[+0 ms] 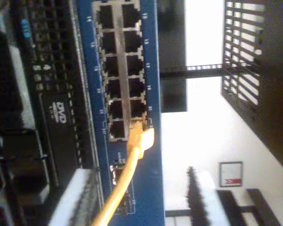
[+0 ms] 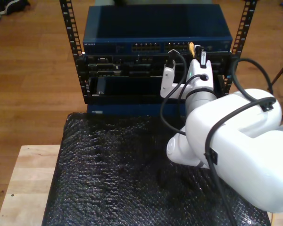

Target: Grab the cable and plug it in

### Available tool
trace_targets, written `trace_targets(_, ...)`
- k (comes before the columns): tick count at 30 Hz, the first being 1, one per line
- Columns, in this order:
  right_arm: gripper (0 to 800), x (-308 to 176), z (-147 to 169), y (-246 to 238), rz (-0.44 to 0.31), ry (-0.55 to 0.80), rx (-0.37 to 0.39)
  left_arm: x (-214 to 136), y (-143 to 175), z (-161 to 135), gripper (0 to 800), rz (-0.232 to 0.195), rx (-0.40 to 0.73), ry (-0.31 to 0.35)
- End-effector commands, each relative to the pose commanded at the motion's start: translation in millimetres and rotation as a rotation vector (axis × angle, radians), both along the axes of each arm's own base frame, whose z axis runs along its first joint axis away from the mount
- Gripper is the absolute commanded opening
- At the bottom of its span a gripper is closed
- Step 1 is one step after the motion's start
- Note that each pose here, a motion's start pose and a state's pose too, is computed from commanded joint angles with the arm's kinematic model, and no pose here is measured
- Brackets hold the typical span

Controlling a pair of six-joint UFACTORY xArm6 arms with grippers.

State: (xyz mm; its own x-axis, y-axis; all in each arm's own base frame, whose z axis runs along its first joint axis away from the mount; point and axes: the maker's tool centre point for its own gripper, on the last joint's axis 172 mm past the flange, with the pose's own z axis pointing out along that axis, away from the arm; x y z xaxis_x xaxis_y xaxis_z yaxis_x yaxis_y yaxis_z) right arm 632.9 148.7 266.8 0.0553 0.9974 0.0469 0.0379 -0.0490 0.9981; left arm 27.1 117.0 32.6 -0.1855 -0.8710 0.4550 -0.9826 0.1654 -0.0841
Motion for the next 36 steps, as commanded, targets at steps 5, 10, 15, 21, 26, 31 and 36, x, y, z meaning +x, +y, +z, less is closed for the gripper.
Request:
trace_targets(5, 610, -9, 1, 1, 0.022, 0.061, 0.011, 0, 0, 0, 800, 0.0, 0.0, 0.0)
trace_targets(10, 687, -22, 6, -4, 0.033, 0.097, 0.018, 0, 0, 0, 800, -0.001, 0.0, -0.001)
trace_targets(15, 761, -40, 6, -10, 0.048, 0.15, 0.021, 0, 0, 0, 800, -0.003, 0.0, -0.001)
trace_targets(21, 770, -65, -3, -15, 0.075, 0.239, 0.026, 0, 0, 0, 800, 0.0, 0.0, 0.0)
trace_targets(26, 770, -80, -19, -5, 0.137, 0.355, 0.031, 0, 0, 0, 800, 0.0, 0.0, 0.0)
trace_targets(31, 770, -85, -29, 6, 0.191, 0.447, 0.028, 0, 0, 0, 800, 0.0, 0.0, 0.0)
trace_targets(36, 770, -89, -37, 1, 0.226, 0.536, 0.014, 0, 0, 0, 800, 0.0, 0.0, 0.0)
